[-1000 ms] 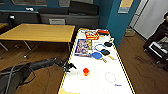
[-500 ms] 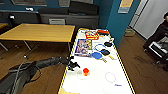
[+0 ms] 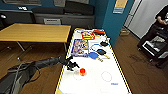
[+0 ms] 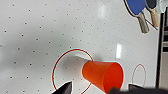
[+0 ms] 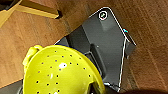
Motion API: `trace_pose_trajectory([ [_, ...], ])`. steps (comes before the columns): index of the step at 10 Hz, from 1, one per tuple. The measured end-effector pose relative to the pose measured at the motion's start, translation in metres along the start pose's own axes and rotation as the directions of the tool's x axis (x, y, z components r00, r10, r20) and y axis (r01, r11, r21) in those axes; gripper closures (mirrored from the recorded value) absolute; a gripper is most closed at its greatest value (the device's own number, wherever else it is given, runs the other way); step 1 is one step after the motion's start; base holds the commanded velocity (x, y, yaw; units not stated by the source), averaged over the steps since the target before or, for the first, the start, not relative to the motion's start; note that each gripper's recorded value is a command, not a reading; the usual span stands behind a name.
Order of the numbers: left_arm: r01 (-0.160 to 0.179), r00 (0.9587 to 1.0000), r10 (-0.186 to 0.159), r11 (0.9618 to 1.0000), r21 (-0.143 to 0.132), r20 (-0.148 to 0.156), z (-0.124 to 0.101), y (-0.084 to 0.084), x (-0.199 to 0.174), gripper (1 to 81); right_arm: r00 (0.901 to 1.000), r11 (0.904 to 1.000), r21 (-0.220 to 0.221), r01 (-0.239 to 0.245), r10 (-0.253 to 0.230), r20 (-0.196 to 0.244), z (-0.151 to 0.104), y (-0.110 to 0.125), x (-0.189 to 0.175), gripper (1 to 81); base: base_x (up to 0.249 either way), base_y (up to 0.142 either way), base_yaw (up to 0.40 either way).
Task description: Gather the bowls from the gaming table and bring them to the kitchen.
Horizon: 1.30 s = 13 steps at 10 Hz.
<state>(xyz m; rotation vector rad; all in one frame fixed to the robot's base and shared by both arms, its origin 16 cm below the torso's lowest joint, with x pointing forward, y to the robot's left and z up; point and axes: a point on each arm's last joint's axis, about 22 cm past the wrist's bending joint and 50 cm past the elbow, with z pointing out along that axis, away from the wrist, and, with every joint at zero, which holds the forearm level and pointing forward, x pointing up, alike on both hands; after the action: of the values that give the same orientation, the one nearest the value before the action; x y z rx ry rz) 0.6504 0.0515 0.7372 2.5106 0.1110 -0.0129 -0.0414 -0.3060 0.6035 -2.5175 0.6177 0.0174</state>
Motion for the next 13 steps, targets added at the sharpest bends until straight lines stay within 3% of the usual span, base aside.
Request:
trace_pose_trajectory([
  [6,-0.043,0.9986,0.043,0.9989,-0.018,0.032,0.03,0.037,0.001,1.0,0.9981,0.9988,-0.01,-0.049,0.048,-0.038,-0.011,0.007,-0.017,81.1,0.0,0.0,0.0],
  [8,-0.035,0.9989,0.035,0.9993,-0.014,0.032,0.034,0.034,0.003,1.0,0.9981,0.9987,-0.011,-0.051,0.05,-0.036,-0.011,0.007,-0.017,81.1,0.0,0.0,0.0],
  [11,0.002,0.9974,-0.002,1.0,-0.004,0.073,0.065,0.008,-0.002,1.0,0.997,0.9963,-0.037,-0.078,0.078,0.003,-0.014,0.011,-0.029,81.1,0.0,0.0,0.0],
  [13,0.008,0.997,-0.008,1.0,-0.002,0.078,0.07,0.003,-0.002,1.0,0.9967,0.996,-0.039,-0.08,0.081,0.006,-0.014,0.011,-0.029,81.1,0.0,0.0,0.0],
])
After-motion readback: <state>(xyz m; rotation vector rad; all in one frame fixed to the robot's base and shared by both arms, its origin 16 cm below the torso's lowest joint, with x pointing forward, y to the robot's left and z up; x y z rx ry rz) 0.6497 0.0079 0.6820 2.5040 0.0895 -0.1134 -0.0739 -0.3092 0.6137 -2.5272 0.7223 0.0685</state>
